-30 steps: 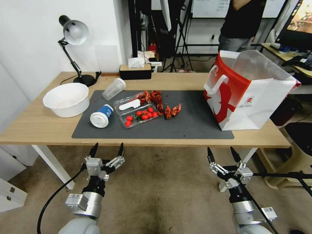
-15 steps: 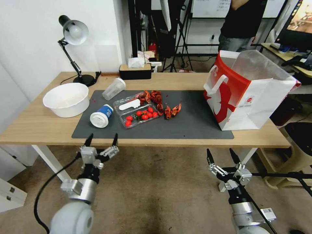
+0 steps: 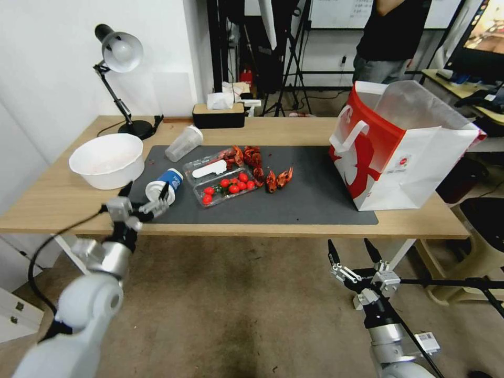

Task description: Pick up the trash from the table and place it into the takeout bag.

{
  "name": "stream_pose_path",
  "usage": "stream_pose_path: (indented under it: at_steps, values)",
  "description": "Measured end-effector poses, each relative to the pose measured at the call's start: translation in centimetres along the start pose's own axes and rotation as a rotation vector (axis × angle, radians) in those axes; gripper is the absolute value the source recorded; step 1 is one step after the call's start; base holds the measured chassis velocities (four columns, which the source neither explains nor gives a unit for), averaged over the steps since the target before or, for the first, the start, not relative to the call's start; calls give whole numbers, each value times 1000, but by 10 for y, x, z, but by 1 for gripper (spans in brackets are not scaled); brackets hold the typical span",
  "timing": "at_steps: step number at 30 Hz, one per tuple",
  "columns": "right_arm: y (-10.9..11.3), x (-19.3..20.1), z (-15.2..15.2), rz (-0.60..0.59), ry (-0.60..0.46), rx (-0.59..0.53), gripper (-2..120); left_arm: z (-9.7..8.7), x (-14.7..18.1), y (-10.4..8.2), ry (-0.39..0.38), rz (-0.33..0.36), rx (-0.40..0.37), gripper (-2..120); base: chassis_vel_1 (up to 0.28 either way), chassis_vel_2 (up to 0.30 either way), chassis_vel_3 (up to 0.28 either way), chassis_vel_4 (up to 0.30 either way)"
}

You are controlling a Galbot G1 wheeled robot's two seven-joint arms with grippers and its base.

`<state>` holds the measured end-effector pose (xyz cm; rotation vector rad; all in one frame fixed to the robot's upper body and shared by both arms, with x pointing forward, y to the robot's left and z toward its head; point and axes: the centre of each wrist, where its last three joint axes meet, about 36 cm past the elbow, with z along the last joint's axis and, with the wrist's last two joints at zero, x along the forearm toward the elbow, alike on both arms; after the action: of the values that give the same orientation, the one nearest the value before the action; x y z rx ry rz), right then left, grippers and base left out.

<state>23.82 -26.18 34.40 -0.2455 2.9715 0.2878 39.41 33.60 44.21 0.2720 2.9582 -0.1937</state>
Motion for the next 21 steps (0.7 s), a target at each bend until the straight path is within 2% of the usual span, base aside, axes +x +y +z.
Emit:
stream_pose_path:
  at_steps: [5,7,9,12,14,16,17,20,21]
  values:
    - [0,-1,1,-4,6,4,100,-1,-17,15,34,17,16,100,0,0,0,0]
    - [0,-3,2,-9,13,8,100,-2,-20,22,71,27,30,100,0,0,0,0]
    - [0,-3,2,-9,14,9,100,-2,-21,23,82,27,33,100,0,0,0,0]
    - [-1,-1,5,-7,21,15,100,-2,-21,25,164,25,40,100,0,0,0,0]
    - [-1,-1,5,-6,22,16,100,-2,-21,25,176,25,40,100,0,0,0,0]
    - [-1,0,7,-8,27,27,100,-1,-21,23,233,24,35,100,0,0,0,0]
    - [-1,0,7,-8,27,27,100,-1,-21,23,233,24,35,100,0,0,0,0]
    - [1,0,10,-16,32,29,100,-3,-23,22,316,-29,13,100,0,0,0,0]
    - [1,0,10,-16,32,29,100,-3,-23,22,316,-29,13,100,0,0,0,0]
